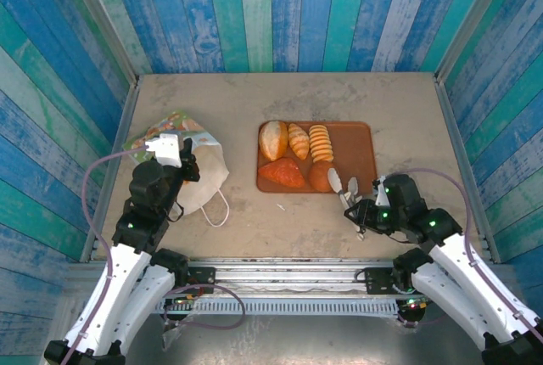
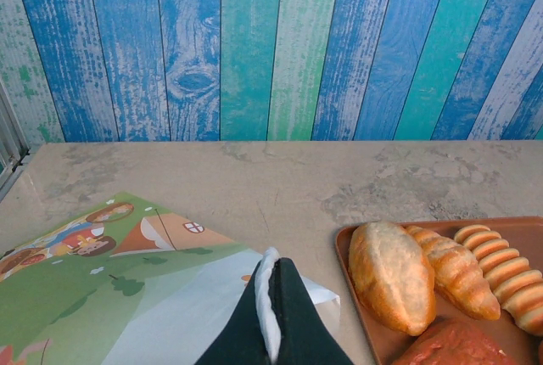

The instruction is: Take the fake bread out of the paper bag

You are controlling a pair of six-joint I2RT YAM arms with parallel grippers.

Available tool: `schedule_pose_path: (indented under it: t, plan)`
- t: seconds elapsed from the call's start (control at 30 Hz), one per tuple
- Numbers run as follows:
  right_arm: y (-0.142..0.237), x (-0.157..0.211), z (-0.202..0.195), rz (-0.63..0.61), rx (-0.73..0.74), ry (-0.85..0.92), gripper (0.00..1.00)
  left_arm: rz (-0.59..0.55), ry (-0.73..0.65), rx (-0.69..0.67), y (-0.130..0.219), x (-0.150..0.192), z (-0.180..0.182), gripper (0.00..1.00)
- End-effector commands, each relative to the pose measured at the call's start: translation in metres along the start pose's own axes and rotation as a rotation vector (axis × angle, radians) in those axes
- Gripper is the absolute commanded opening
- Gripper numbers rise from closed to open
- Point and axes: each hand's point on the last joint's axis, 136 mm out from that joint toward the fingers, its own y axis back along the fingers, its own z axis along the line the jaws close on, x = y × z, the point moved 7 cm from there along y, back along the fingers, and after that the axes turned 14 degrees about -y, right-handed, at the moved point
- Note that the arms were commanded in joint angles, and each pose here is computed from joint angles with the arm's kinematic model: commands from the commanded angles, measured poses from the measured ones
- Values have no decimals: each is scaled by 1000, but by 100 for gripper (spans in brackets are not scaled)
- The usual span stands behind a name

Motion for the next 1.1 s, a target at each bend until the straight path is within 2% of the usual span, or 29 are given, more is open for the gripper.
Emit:
schedule_pose_path:
  t: [0.0, 0.2, 0.47, 0.57, 0.77, 0.9, 1.07]
  plan:
    - [8, -4, -2, -33, 57, 35, 43, -33, 17, -5, 1, -4, 0, 0]
    - [7, -6, 15, 11, -11, 102, 35, -31, 19, -2, 0, -4, 0, 0]
    - [-6, -9, 28, 76, -74, 138, 32, -27, 21, -5, 1, -3, 0, 0]
    - [-4, -11, 26, 53, -42, 132, 33, -28, 21, -8, 1, -3, 1, 0]
    - [25, -20, 34, -105, -35, 164, 35, -30, 19, -9, 1, -4, 1, 0]
    - [46, -24, 54, -193, -162, 245, 33, -34, 17, -15, 2, -5, 2, 0]
    - [56, -17, 90, -116, -345, 379, 32, -35, 12, -39, 4, -5, 4, 0]
